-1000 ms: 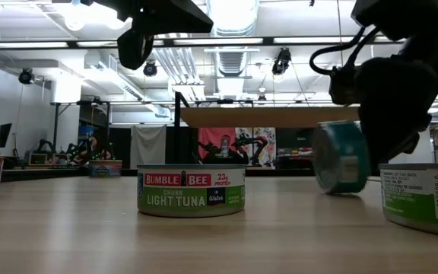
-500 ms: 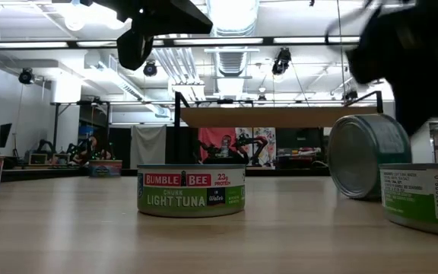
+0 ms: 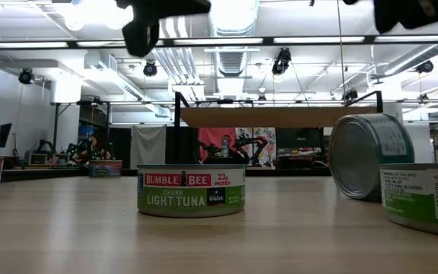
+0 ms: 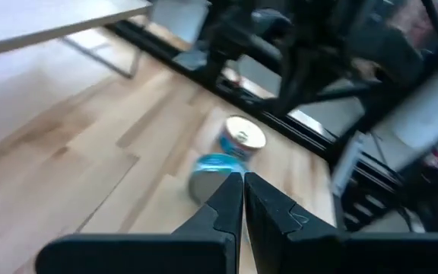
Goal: Stack canned seafood by type on shelf
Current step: Put the blue tuna can on the shelf
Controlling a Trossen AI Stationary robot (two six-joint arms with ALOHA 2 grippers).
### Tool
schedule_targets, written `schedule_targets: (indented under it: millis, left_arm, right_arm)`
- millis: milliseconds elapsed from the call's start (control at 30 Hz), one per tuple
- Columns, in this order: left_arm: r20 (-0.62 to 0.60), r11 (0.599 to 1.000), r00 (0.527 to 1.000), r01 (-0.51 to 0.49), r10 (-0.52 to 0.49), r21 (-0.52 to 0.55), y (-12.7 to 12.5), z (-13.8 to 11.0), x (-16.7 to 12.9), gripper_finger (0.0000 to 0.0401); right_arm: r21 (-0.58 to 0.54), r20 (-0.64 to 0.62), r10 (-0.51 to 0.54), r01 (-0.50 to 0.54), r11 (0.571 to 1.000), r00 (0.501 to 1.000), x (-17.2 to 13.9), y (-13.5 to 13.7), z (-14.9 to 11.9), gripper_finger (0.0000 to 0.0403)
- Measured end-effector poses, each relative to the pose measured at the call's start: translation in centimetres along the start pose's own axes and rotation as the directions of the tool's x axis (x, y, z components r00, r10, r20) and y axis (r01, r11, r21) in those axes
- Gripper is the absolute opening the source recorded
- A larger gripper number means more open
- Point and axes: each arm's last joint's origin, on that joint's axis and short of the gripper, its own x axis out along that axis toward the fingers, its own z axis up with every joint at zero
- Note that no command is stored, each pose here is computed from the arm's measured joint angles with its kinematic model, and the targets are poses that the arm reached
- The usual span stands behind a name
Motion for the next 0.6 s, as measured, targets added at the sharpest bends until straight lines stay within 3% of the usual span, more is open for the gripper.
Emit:
schedule_targets:
  millis: [133,233,433,600]
  left_arm:
    - [-0.011,0.994,0.997,0.082,-0.082,0.072,0.0,1.4,-1.3,0.0]
    - [0.003,0.986,0.992,0.123,-0.124,0.113,-0.2,2.6,-2.9,0.0]
    - [0.027,0.973,0.991,0.126,-0.134,0.195,0.2,4.4,-6.1,0.0]
    - [0.059,0.964,0.991,0.102,-0.12,0.247,0.4,5.2,-7.6,0.0]
  right_arm:
    - [0.053,-0.038,-0.074,0.076,0.996,0.997,0.7,1.2,0.4,0.0024]
    - [0.083,-0.054,-0.089,0.093,0.992,0.995,1.7,1.7,0.6,0.0057]
    - [0.15,-0.065,-0.172,0.18,0.972,0.983,4.2,1.5,1.6,0.0172]
    - [0.135,-0.055,-0.205,0.211,0.968,0.977,6.5,1.6,3.8,0.0274]
